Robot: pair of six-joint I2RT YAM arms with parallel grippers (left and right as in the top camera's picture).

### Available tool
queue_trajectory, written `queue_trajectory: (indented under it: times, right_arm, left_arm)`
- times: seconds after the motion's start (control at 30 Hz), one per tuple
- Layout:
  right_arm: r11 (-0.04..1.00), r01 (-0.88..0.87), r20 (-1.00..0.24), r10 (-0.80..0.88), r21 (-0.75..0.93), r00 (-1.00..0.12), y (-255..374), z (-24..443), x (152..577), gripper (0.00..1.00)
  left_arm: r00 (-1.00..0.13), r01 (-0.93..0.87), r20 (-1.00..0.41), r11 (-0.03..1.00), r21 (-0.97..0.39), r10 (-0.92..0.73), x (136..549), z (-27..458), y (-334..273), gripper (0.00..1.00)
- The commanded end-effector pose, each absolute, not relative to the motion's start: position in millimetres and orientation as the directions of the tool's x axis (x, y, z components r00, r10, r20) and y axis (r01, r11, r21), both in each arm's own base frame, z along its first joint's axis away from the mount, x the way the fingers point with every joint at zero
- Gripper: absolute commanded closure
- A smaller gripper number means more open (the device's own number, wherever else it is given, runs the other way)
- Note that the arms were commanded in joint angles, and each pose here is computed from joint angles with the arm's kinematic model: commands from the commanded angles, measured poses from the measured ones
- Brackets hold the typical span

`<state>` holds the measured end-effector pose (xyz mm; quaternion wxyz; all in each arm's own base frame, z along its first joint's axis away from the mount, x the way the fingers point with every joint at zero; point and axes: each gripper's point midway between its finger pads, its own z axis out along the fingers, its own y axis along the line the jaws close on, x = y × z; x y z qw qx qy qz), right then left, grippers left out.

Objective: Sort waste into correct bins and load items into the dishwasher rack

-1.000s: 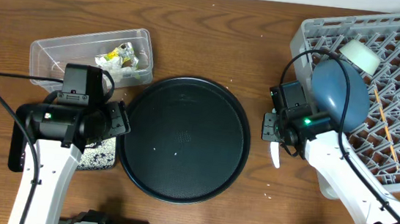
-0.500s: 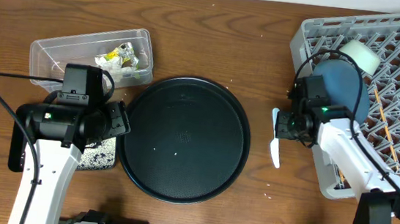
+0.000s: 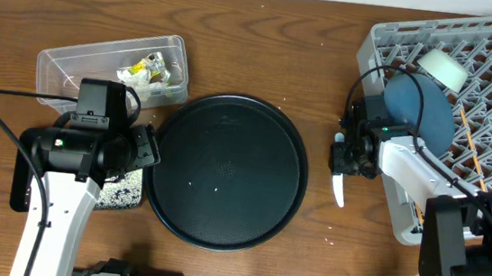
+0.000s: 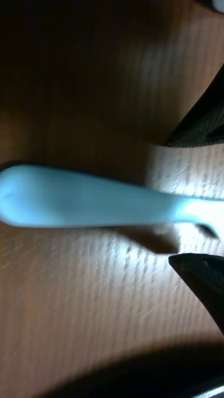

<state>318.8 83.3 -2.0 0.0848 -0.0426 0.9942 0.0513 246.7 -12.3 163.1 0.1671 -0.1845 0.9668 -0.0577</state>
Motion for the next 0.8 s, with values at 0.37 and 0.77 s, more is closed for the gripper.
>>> queue_trajectory:
  times: [0.37, 0.77]
  right_arm:
    - [0.996, -0.091, -0.074, -0.089, 0.022, -0.993, 86, -23, 298, 0.75]
    - [0.999, -0.045, -0.031, -0.045, 0.016, -0.999, 83, -23, 288, 0.83]
  left_arm:
    - [-0.871, -0.343, -0.308, 0.923, -0.175, -0.382, 249, 167, -11, 0.32]
    - [-0.871, -0.343, -0.308, 0.923, -0.175, -0.382, 249, 167, -11, 0.32]
